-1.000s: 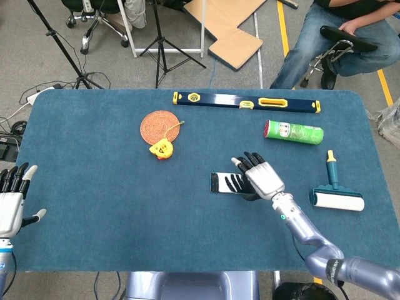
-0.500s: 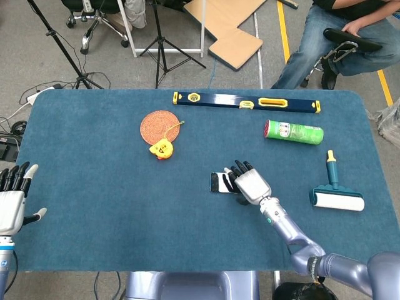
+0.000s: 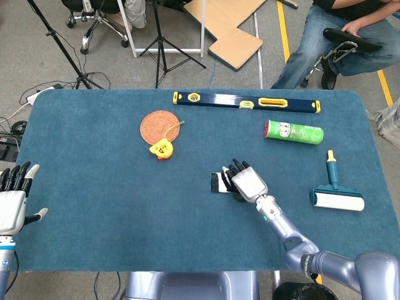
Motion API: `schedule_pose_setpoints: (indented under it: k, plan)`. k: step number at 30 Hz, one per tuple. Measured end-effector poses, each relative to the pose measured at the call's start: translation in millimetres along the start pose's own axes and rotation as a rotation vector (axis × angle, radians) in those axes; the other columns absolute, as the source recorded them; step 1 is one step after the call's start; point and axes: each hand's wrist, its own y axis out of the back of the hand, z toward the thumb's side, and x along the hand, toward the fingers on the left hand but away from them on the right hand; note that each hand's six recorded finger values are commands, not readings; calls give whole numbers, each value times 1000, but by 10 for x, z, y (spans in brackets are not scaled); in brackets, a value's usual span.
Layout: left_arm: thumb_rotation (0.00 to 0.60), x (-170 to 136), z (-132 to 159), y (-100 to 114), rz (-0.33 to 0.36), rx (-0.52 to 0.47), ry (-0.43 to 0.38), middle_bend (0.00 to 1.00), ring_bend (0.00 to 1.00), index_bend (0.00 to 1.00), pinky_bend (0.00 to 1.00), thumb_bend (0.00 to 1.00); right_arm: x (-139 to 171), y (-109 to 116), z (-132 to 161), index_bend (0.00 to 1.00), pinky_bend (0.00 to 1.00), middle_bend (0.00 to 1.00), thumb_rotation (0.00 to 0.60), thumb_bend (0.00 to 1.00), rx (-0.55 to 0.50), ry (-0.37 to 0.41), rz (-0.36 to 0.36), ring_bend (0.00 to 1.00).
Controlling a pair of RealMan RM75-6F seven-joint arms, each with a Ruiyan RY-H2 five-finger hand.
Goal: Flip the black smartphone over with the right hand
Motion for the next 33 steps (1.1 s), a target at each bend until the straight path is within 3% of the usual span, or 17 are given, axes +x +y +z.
schedule_pose_setpoints:
  k: [10, 20, 27, 33]
  plan:
    - [600, 5, -17, -2, -2, -1, 4, 0, 0, 0, 0, 0, -22, -87, 32, 196, 276, 243, 600, 248, 23, 9, 22, 143]
    - [600, 2, -23, 3, -2, -2, 2, 0, 0, 0, 0, 0, -9, -99, 48, 297, 367, 326, 600, 541, 72, 39, 0, 233]
    - [600, 0, -22, 5, -3, -3, 3, 0, 0, 0, 0, 0, 69, -35, 130, 341, 411, 377, 600, 714, -30, 87, -14, 287]
    - [600, -8, -17, 13, -2, -5, 0, 0, 0, 0, 0, 0, 193, 55, 268, 351, 423, 385, 600, 738, -196, 128, 7, 305]
